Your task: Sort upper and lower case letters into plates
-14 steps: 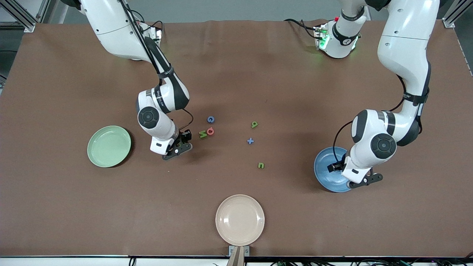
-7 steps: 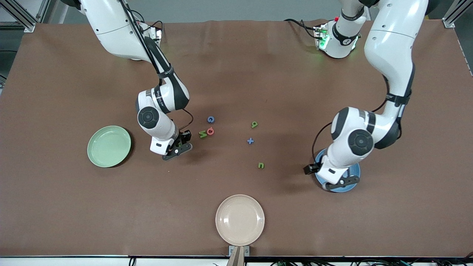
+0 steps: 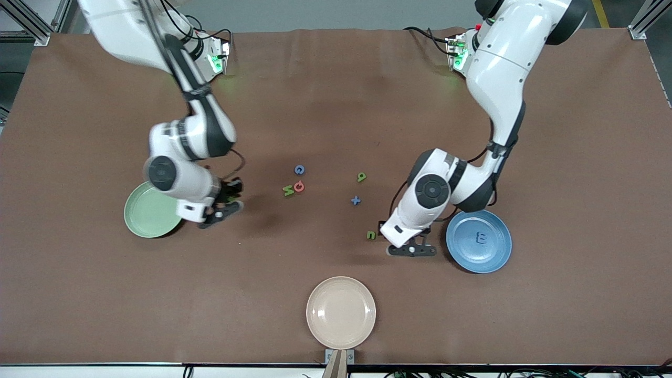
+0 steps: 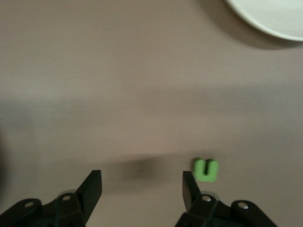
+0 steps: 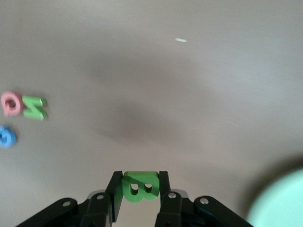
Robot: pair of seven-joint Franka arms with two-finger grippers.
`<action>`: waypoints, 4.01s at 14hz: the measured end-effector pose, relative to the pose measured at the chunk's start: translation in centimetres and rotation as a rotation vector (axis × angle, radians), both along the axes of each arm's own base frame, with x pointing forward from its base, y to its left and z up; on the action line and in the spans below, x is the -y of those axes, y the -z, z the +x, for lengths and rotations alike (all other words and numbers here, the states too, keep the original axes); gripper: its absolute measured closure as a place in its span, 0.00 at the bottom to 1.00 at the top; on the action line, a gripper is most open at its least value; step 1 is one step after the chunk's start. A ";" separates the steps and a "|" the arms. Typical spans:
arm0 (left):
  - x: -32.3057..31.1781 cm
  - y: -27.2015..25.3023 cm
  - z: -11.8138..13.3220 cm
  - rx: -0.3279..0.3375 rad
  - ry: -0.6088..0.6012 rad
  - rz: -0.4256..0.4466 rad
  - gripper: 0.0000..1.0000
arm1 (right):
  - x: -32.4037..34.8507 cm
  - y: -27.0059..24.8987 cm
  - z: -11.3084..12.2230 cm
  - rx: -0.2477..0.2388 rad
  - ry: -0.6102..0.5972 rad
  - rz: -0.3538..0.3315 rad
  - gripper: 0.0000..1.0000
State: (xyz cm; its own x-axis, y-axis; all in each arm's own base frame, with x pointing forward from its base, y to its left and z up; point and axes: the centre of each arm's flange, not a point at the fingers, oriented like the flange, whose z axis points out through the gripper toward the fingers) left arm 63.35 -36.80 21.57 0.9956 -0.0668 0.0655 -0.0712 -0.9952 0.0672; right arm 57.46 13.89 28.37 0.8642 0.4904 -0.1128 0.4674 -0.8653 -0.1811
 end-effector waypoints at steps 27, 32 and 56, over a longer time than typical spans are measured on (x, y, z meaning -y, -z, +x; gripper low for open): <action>-4.4 -1.7 4.3 0.029 -0.029 0.023 0.74 | 22.8 10.2 -5.3 0.067 0.019 -0.077 0.65; -13.9 -3.6 6.7 -0.045 -0.015 0.078 0.74 | 22.4 10.1 -4.9 0.073 0.013 -0.077 0.41; 6.4 -0.1 -6.3 -0.149 -0.532 0.090 0.01 | -21.3 6.0 -7.7 0.009 1.433 -0.240 0.00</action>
State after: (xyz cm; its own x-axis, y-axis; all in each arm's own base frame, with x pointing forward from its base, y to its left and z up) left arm 57.01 -43.24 21.72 0.8917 0.4485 -0.0612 0.4461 -0.8937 -0.0485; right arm 49.78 35.22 22.34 0.5876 -0.8071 -0.0580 -0.8070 -0.5898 0.0309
